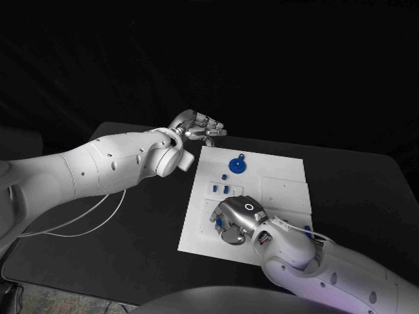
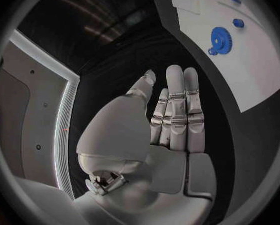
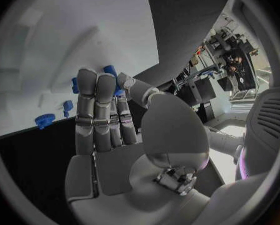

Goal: Assemble the parts on the task board

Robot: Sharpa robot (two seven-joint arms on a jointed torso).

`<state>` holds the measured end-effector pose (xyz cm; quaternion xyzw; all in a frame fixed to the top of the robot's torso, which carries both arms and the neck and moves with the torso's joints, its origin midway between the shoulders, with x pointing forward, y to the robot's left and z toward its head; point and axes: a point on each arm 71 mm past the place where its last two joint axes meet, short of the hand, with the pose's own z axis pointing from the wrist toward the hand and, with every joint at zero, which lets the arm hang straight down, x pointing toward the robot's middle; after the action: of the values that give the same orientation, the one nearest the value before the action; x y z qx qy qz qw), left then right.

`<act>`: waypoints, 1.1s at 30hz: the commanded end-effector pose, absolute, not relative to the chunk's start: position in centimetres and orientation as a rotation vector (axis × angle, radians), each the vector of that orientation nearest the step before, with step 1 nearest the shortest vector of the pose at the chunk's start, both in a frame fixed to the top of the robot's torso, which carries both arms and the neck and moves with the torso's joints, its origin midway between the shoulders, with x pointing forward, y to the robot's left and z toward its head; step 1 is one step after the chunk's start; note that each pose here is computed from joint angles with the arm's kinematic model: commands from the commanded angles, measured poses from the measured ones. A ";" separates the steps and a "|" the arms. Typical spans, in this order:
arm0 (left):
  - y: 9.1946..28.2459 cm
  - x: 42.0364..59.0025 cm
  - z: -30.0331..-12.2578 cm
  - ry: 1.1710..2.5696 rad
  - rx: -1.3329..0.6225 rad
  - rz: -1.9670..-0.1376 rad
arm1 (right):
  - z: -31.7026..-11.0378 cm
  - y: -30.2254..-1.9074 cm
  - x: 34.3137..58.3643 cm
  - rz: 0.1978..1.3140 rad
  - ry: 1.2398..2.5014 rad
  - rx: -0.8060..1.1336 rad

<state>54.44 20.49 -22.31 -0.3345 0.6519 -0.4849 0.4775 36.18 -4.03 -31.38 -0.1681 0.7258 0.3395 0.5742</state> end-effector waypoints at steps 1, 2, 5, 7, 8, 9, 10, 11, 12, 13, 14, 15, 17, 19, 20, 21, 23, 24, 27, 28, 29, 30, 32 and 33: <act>20.2 54.4 -22.3 1.599 -0.814 -1.204 | -31.9 -4.1 35.9 0.823 1.721 -0.377; 20.2 54.4 -22.3 1.599 -0.814 -1.204 | -31.8 -4.2 35.9 0.829 1.716 -0.370; 20.2 54.4 -22.3 1.600 -0.814 -1.204 | -31.7 -4.2 35.9 0.843 1.707 -0.353; 20.2 54.4 -22.3 1.601 -0.814 -1.205 | -31.7 -4.2 35.9 0.853 1.700 -0.342; 20.2 54.4 -22.3 1.601 -0.814 -1.205 | -31.6 -4.2 35.9 0.860 1.695 -0.335; 20.3 54.4 -22.3 1.601 -0.814 -1.205 | -31.5 -4.2 35.9 0.867 1.688 -0.325; 20.3 54.4 -22.3 1.602 -0.814 -1.204 | -31.4 -4.2 35.9 0.875 1.680 -0.316; 20.3 54.4 -22.3 1.601 -0.815 -1.204 | -31.3 -4.2 35.9 0.886 1.669 -0.304; 20.3 54.4 -22.3 1.601 -0.815 -1.203 | -31.2 -4.2 35.9 0.891 1.663 -0.297; 20.4 54.4 -22.3 1.601 -0.815 -1.203 | -31.2 -4.2 35.9 0.898 1.657 -0.288; 20.4 54.4 -22.3 1.601 -0.815 -1.202 | -31.1 -4.2 35.9 0.904 1.650 -0.281; 20.4 54.4 -22.3 1.601 -0.815 -1.202 | -31.0 -4.2 35.9 0.908 1.646 -0.274; 20.5 54.4 -22.3 1.601 -0.816 -1.201 | -30.8 -4.4 35.8 0.919 1.636 -0.257; 20.6 54.4 -22.3 1.600 -0.817 -1.199 | -30.6 -4.5 35.8 0.928 1.628 -0.243; 20.6 54.4 -22.3 1.599 -0.817 -1.197 | -30.5 -4.6 35.7 0.932 1.625 -0.235; 20.7 54.4 -22.3 1.598 -0.818 -1.196 | -30.4 -4.8 35.7 0.936 1.623 -0.226; 20.7 54.4 -22.3 1.597 -0.818 -1.195 | -30.1 -5.1 35.8 0.942 1.622 -0.207; 20.8 54.4 -22.3 1.597 -0.818 -1.194 | -29.8 -5.3 36.0 0.945 1.623 -0.193; 20.8 54.4 -22.3 1.596 -0.818 -1.194 | -29.2 -6.0 36.4 0.950 1.636 -0.150; 20.8 54.4 -22.3 1.595 -0.818 -1.193 | -28.8 -6.5 36.8 0.952 1.646 -0.119; 20.8 54.4 -22.3 1.595 -0.818 -1.193 | -28.4 -7.1 37.3 0.952 1.659 -0.085; 20.9 54.5 -22.3 1.594 -0.818 -1.193 | -28.1 -7.8 37.7 0.951 1.677 -0.046; 21.0 54.5 -22.3 1.594 -0.818 -1.192 | -27.5 -9.3 38.7 0.948 1.712 0.030; 21.1 54.5 -22.3 1.593 -0.818 -1.191 | -27.2 -10.2 39.3 0.945 1.735 0.070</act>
<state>54.48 21.15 -22.38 -0.3369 0.6525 -0.4809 0.4791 39.31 -9.97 -26.51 -0.0207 0.7008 0.3816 0.6023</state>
